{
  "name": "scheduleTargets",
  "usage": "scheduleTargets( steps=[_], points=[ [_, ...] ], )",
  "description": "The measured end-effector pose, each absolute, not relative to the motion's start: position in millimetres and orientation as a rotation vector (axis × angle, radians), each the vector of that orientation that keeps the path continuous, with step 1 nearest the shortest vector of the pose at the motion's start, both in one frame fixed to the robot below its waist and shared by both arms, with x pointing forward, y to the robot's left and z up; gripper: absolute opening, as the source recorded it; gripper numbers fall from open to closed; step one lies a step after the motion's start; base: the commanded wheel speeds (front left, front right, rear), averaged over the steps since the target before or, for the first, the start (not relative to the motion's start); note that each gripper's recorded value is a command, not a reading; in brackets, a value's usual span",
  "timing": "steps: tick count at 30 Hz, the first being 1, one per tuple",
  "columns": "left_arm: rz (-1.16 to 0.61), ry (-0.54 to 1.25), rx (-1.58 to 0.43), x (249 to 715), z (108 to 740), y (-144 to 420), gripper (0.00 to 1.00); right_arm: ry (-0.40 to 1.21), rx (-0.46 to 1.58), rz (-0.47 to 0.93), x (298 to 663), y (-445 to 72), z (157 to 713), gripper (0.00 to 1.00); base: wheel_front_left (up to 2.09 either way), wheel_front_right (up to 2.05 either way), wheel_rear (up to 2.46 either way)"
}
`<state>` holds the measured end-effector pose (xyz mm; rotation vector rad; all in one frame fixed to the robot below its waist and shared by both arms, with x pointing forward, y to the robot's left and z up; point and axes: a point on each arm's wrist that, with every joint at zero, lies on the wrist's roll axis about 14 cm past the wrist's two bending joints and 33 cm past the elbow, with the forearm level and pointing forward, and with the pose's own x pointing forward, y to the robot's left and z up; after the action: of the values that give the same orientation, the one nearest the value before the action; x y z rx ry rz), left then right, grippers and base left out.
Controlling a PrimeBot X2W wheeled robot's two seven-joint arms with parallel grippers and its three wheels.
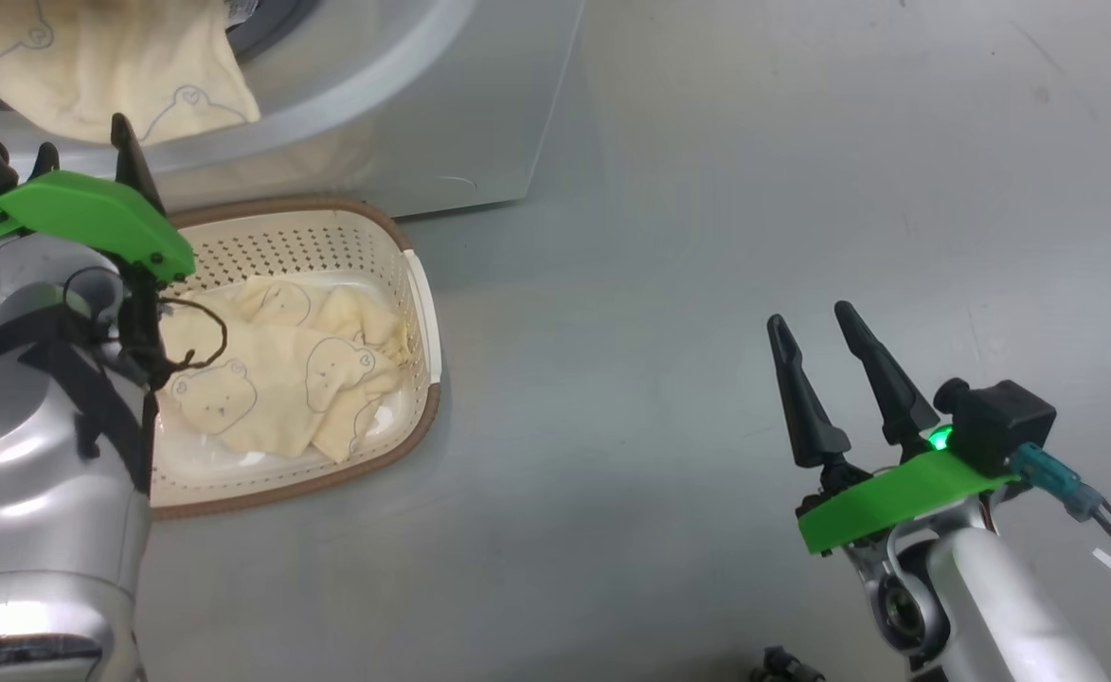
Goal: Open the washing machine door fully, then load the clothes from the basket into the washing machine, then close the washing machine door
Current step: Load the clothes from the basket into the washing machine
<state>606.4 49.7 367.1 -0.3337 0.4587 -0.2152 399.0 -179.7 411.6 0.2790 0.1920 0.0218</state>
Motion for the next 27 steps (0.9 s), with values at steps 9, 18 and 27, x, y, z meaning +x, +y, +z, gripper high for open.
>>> scheduleTargets(
  steps=[9,18,27],
  points=[
    [-0.232,0.450,-0.343,618,365,37,1.00,0.205,0.273,0.018,400,-181,407,1.00,0.00,0.00,0.00],
    [-0.249,0.474,-0.341,619,352,27,0.64,0.210,0.264,0.009,402,-186,405,1.00,0.00,0.00,0.00],
    [-0.253,0.457,-0.330,627,351,24,0.69,0.222,0.267,-0.006,401,-189,401,1.00,0.00,0.00,0.00]
  ],
)
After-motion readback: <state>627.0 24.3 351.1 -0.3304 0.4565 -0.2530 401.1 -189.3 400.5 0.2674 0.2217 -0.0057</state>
